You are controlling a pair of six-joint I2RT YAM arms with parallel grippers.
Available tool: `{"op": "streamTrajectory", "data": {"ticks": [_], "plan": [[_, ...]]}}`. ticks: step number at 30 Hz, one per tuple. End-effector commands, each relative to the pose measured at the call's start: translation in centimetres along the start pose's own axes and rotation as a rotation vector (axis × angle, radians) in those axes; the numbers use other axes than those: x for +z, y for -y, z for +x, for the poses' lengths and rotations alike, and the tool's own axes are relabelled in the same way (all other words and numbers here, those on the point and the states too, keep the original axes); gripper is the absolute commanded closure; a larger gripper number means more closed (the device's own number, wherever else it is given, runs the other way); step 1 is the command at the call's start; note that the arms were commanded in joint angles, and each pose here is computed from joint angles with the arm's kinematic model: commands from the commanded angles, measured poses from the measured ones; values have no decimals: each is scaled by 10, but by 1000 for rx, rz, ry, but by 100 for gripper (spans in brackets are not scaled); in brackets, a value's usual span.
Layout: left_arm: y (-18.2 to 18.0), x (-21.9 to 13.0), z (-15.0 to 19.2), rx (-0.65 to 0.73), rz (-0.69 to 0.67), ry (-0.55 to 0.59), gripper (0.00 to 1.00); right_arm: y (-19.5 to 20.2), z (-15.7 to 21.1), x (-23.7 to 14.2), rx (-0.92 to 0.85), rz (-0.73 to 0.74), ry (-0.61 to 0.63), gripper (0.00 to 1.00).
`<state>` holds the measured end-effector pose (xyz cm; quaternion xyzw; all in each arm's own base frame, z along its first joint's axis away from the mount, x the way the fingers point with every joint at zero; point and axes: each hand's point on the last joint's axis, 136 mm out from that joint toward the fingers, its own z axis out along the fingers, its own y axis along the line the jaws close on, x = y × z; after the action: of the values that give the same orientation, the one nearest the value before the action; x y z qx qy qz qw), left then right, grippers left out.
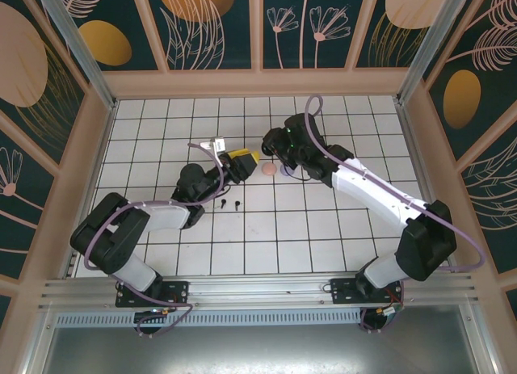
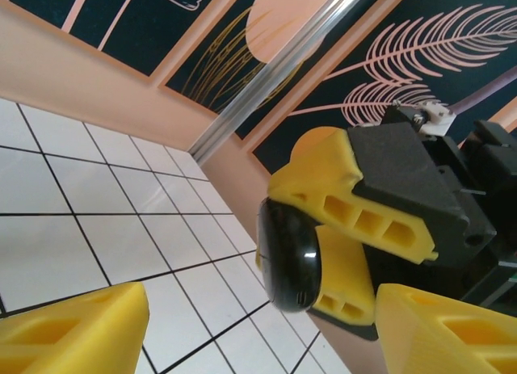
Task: Insert the wireless bluetooth earbuds into the charging case
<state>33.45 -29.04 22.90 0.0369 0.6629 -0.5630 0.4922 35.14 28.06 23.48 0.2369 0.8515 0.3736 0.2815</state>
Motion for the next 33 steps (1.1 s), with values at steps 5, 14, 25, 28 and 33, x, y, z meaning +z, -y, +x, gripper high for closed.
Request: {"op": "streamTrajectory", "data": {"ticks": [5, 14, 25, 28, 33], "plan": [[19, 15, -13, -4, 86, 48, 33, -25, 3, 1, 4, -63, -3, 65], [19, 22, -7, -14, 98, 36, 39, -30, 8, 4, -2, -70, -13, 65], [18, 24, -3, -20, 100, 32, 54, -34, 12, 6, -6, -77, -19, 65], [18, 25, -3, -19, 102, 31, 62, -35, 14, 6, -8, -78, -23, 65], [19, 25, -4, -19, 108, 35, 74, -37, 17, 6, -10, -83, -29, 65]]}}
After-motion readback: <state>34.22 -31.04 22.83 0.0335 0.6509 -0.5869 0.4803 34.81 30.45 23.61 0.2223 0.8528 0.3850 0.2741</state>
